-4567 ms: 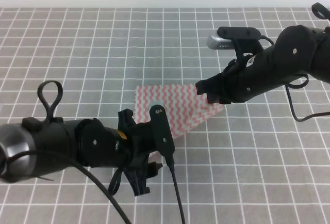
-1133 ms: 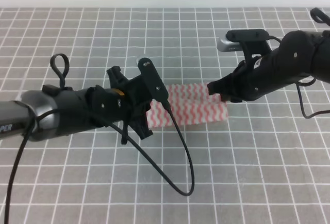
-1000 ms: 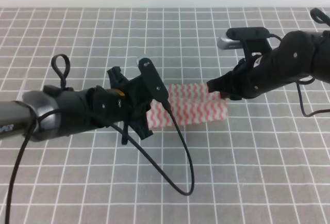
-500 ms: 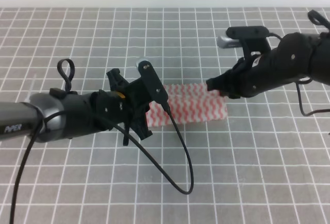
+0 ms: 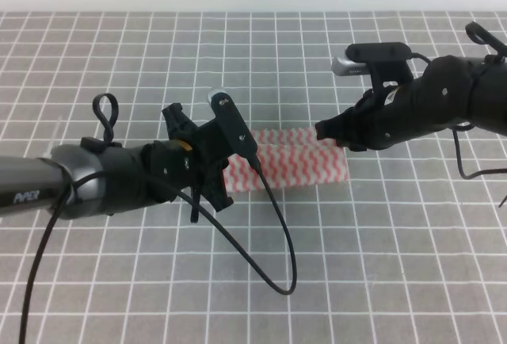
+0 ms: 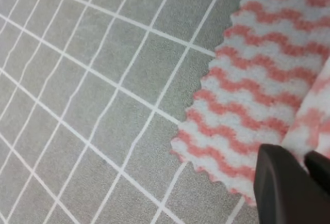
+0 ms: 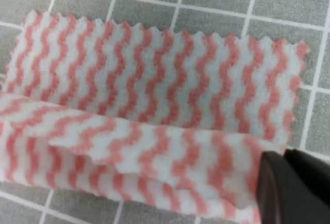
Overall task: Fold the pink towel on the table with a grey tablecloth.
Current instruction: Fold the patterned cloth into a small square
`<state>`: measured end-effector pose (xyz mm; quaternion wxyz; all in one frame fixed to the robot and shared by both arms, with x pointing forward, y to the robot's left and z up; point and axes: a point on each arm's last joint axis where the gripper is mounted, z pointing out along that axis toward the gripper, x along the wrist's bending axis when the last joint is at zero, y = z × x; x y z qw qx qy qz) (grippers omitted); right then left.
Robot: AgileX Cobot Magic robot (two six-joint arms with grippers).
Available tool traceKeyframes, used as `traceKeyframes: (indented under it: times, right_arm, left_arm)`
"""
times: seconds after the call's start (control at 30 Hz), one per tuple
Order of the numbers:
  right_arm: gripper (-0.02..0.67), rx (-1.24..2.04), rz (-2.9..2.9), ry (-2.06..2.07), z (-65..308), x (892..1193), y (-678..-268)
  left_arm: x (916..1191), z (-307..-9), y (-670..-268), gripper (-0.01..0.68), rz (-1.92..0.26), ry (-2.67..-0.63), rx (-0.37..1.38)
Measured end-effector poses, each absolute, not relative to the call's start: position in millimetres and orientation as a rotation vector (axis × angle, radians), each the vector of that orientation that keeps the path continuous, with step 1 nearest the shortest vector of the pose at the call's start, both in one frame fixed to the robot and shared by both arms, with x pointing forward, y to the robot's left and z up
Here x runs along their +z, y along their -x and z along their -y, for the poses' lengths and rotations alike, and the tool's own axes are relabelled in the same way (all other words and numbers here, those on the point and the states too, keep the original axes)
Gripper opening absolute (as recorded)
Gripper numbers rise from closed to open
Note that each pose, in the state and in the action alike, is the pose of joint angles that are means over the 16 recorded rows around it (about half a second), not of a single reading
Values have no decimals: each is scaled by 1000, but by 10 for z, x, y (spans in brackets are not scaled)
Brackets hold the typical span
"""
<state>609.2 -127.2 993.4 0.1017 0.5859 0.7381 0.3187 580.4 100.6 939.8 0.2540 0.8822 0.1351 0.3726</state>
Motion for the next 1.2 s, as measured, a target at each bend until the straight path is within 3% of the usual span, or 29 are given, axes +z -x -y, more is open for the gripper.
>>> traceKeyframes:
  times: [1.2]
  right_arm:
    - [-16, 957, -2138, -1692, 1288, 9855, -6182]
  left_arm:
    - [9353, -924, -6058, -2, -394, -2385, 996]
